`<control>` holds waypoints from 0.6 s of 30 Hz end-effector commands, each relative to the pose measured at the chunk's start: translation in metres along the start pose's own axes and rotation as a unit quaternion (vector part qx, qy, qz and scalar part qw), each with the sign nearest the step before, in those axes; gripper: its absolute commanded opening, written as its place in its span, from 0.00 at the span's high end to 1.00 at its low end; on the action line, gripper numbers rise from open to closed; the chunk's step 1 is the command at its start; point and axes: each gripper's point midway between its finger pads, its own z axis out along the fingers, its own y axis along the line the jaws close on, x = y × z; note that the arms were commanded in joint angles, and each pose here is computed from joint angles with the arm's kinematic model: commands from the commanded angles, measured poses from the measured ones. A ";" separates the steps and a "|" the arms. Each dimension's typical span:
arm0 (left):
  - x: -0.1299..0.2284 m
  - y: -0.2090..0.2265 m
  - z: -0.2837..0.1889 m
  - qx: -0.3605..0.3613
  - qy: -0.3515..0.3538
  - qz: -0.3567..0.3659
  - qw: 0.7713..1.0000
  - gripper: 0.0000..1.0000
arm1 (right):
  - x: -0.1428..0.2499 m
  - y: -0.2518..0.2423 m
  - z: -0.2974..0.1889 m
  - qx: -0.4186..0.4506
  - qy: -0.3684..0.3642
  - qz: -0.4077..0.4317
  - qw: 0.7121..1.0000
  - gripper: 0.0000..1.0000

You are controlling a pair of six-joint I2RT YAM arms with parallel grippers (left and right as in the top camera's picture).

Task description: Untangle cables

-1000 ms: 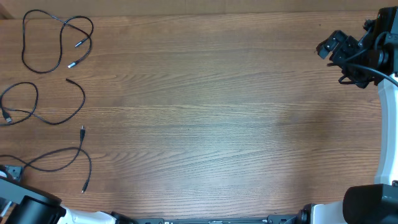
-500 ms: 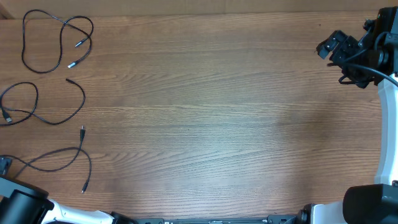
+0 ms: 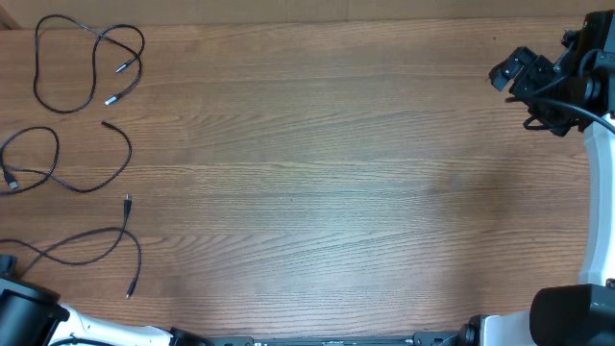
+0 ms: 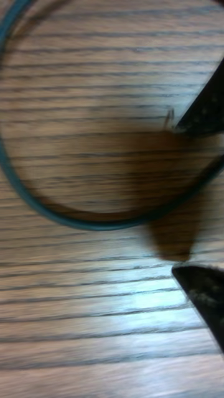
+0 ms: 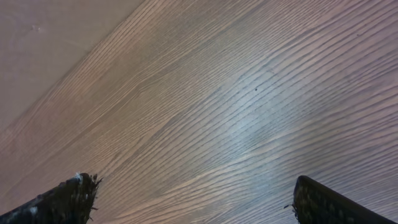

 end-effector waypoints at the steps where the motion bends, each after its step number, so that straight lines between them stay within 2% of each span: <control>1: -0.002 0.003 0.011 0.006 0.006 -0.014 1.000 0.46 | -0.004 0.004 -0.004 -0.007 -0.008 0.000 1.000 0.00; 5: -0.006 -0.006 0.010 0.036 0.001 -0.017 0.999 0.58 | -0.004 0.004 -0.004 -0.007 -0.008 0.000 1.000 0.00; 9: -0.008 -0.024 0.009 0.084 0.001 -0.017 0.996 0.78 | -0.004 0.004 -0.004 -0.007 -0.008 0.000 1.000 0.00; 14: -0.013 -0.032 0.008 0.103 -0.008 -0.015 0.995 0.88 | -0.004 0.004 -0.004 -0.007 -0.008 0.000 1.000 0.00; 18: -0.016 -0.033 0.007 0.105 -0.014 -0.015 0.994 0.92 | -0.004 0.004 -0.004 -0.007 -0.008 0.000 1.000 0.00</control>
